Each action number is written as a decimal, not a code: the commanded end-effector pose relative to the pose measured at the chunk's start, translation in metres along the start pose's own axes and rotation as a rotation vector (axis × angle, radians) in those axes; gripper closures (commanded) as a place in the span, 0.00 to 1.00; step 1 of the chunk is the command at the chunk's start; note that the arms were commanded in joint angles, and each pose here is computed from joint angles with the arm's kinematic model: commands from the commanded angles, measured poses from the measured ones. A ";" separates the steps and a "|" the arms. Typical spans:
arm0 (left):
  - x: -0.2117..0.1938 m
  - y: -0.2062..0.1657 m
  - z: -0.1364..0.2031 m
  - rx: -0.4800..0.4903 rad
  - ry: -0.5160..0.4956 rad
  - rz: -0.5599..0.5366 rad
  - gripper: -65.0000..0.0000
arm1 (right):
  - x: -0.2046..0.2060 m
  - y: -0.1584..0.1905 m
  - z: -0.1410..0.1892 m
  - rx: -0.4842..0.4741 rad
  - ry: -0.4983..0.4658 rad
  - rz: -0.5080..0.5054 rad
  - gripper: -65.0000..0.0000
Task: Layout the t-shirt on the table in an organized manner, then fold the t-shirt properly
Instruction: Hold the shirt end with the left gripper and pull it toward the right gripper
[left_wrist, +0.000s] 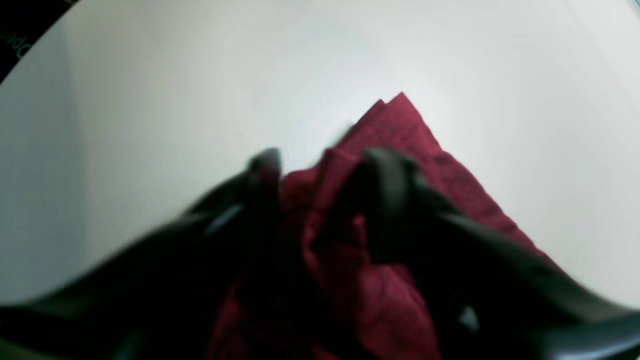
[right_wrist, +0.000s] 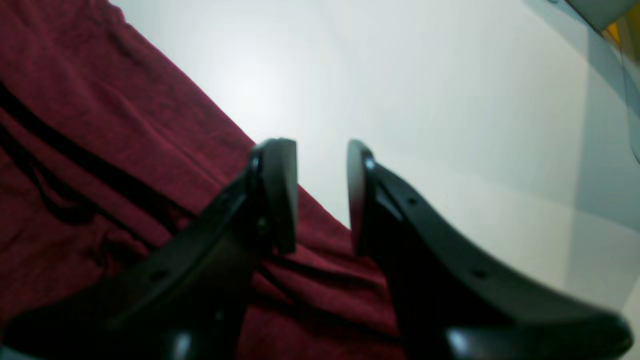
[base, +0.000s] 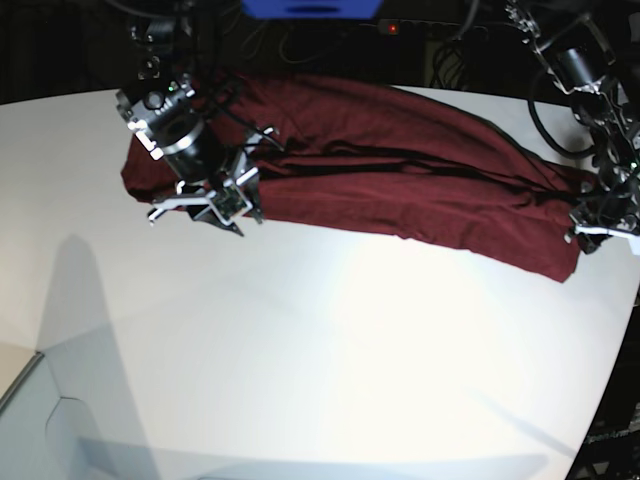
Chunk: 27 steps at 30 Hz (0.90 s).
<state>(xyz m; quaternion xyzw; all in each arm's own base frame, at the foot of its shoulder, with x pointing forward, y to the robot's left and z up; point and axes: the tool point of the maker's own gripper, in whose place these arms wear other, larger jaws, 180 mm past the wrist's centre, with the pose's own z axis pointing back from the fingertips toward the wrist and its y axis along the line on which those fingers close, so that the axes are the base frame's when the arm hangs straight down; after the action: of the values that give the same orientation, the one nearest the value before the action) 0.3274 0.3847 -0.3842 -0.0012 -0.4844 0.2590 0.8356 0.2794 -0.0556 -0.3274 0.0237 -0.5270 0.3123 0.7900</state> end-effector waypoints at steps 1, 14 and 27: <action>0.026 0.000 0.003 -0.010 -0.070 -0.011 0.49 | 0.014 -0.003 0.001 -0.008 -0.051 0.001 0.73; 0.022 0.004 0.002 -0.001 -0.059 -0.018 0.35 | 0.013 -0.003 0.001 -0.007 -0.051 -0.001 0.73; 0.005 0.001 -0.010 -0.027 0.054 -0.171 0.34 | 0.013 -0.003 0.001 -0.007 -0.051 -0.001 0.73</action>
<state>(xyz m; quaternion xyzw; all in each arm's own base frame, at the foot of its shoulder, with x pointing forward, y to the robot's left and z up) 0.3272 0.3775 -0.4067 0.0100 -0.4349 0.1869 0.8808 0.2794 -0.0555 -0.3273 0.0240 -0.5273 0.3121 0.7899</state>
